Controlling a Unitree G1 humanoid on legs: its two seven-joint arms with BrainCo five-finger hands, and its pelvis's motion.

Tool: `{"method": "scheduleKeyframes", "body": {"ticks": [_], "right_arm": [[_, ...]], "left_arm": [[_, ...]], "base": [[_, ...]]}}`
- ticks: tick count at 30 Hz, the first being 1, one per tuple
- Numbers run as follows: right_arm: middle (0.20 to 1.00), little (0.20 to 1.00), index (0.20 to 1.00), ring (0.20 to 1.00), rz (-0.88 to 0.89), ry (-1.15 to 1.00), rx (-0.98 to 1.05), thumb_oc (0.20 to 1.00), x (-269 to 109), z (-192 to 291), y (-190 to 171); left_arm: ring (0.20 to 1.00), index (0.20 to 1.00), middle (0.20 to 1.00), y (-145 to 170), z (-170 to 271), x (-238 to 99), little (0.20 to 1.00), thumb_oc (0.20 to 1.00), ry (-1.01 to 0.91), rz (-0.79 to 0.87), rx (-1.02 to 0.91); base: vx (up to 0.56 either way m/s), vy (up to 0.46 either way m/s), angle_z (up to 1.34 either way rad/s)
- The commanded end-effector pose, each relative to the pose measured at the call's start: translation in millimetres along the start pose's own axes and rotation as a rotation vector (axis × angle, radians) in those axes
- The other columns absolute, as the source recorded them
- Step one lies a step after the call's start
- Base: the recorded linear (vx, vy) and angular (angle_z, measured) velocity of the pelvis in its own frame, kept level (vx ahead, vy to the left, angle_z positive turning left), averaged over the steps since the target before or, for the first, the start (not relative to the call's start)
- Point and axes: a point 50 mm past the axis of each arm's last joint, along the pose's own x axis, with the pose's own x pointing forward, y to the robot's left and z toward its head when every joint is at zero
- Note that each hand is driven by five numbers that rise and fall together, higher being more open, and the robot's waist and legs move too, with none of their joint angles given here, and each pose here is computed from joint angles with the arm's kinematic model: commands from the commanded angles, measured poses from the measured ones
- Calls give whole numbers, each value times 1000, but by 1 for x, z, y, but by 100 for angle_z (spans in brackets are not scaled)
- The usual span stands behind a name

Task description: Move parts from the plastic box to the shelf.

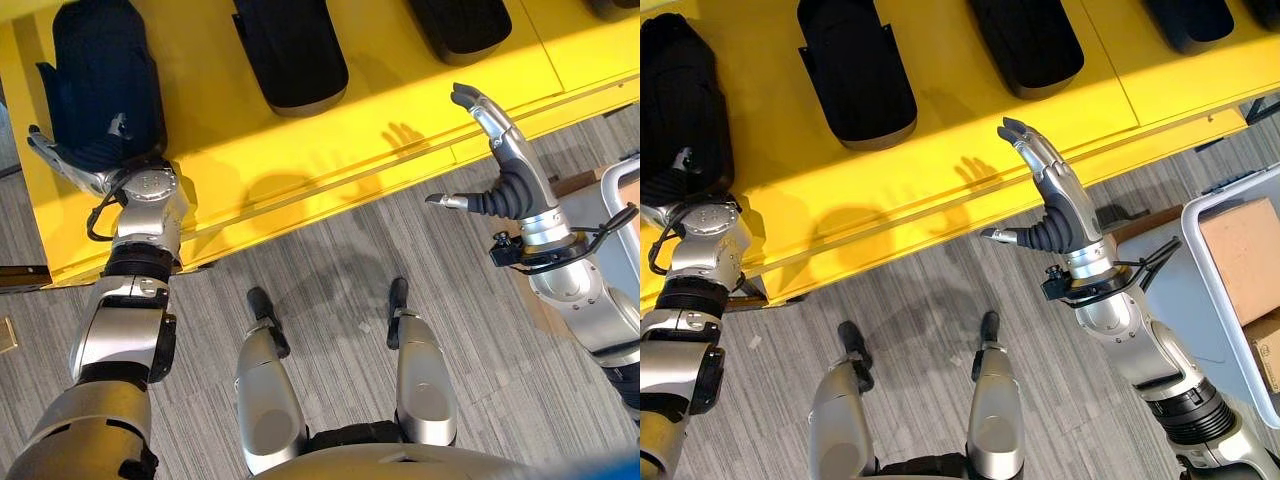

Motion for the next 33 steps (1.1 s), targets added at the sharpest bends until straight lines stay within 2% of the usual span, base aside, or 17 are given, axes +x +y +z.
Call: {"method": "scheduleKeyframes", "body": {"ticks": [1,5,8,20,26,31,33], "right_arm": [[1000,1000,1000,1000,-143,-107,10,1000,7,15,-16],[1000,1000,1000,1000,-163,-126,21,1000,3,17,-15],[1000,1000,1000,1000,-165,-134,28,1000,-3,16,-14],[1000,1000,1000,1000,-154,-143,74,1000,-19,20,0],[1000,1000,1000,1000,-175,-194,91,1000,-28,28,5],[1000,1000,1000,1000,-174,-335,125,1000,-33,48,9],[1000,1000,1000,1000,-156,-451,166,1000,-26,63,14]], "left_arm": [[1000,1000,1000,9,17,-1,1000,1000,-206,101,-11],[1000,1000,1000,19,32,-5,1000,1000,-393,226,-37],[1000,1000,1000,27,42,-4,1000,1000,-505,254,-43],[1000,1000,1000,50,6,-32,1000,1000,-444,210,-200],[1000,1000,1000,59,-14,-56,1000,1000,-437,79,-202],[1000,1000,1000,77,-34,-85,1000,1000,-465,-94,-138],[1000,1000,1000,81,-39,-95,1000,1000,-518,-230,-76]], "base": [[0,0,0],[0,0,0],[20,-8,-1],[34,-34,1],[36,-66,9],[76,-105,13],[126,-163,40]]}}
